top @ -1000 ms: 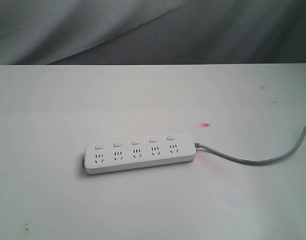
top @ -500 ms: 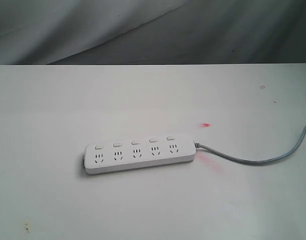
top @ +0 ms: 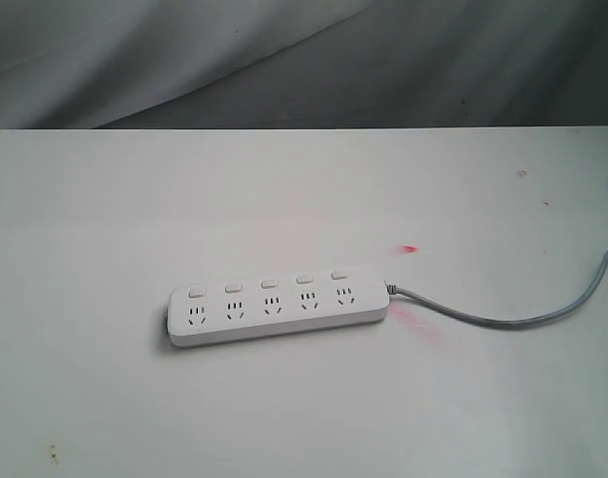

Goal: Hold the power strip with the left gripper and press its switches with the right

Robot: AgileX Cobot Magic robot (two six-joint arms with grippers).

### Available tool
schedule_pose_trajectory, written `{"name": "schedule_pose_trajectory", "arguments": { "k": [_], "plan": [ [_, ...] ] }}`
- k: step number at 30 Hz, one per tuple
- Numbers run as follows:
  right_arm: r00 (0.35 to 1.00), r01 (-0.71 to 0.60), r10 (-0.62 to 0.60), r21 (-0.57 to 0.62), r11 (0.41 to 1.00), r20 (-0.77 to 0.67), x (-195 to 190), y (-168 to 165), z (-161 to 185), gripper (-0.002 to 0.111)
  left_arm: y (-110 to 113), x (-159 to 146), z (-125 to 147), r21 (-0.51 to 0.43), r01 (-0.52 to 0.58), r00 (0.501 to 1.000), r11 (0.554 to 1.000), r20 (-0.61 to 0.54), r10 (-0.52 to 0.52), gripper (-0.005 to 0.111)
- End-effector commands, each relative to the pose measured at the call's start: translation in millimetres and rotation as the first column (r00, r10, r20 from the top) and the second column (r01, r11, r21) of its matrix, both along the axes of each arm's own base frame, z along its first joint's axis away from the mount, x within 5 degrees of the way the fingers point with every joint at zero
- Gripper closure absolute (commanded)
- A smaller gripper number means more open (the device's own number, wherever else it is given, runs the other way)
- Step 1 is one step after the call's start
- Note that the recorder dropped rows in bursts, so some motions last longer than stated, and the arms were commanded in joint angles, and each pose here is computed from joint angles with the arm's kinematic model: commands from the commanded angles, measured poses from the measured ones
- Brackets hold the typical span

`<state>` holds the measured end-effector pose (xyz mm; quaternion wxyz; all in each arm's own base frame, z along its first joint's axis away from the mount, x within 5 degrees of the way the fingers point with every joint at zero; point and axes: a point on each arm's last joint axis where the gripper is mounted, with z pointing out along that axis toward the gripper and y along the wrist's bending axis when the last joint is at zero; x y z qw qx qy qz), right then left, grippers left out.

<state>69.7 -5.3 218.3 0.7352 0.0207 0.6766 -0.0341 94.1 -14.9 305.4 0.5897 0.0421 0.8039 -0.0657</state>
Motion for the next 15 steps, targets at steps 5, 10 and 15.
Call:
{"name": "schedule_pose_trajectory", "arguments": {
  "k": [5,10,15],
  "plan": [
    [1.0,-0.003,0.003,-0.009,1.0,0.0,-0.2,0.3,-1.0,0.108,-2.7,-1.3,-3.5,-0.032,0.019,0.998,0.999,-0.063,-0.021,0.105],
    [1.0,-0.003,0.003,-0.009,1.0,0.0,-0.2,0.3,-1.0,0.108,-2.7,-1.4,-3.6,-0.032,0.019,0.998,0.999,-0.065,-0.021,0.105],
    [1.0,-0.003,0.003,-0.009,1.0,0.0,-0.2,0.3,-1.0,0.108,-2.9,-2.0,-5.0,-0.03,0.022,0.996,0.999,-0.081,-0.024,0.105]
  ]
}}
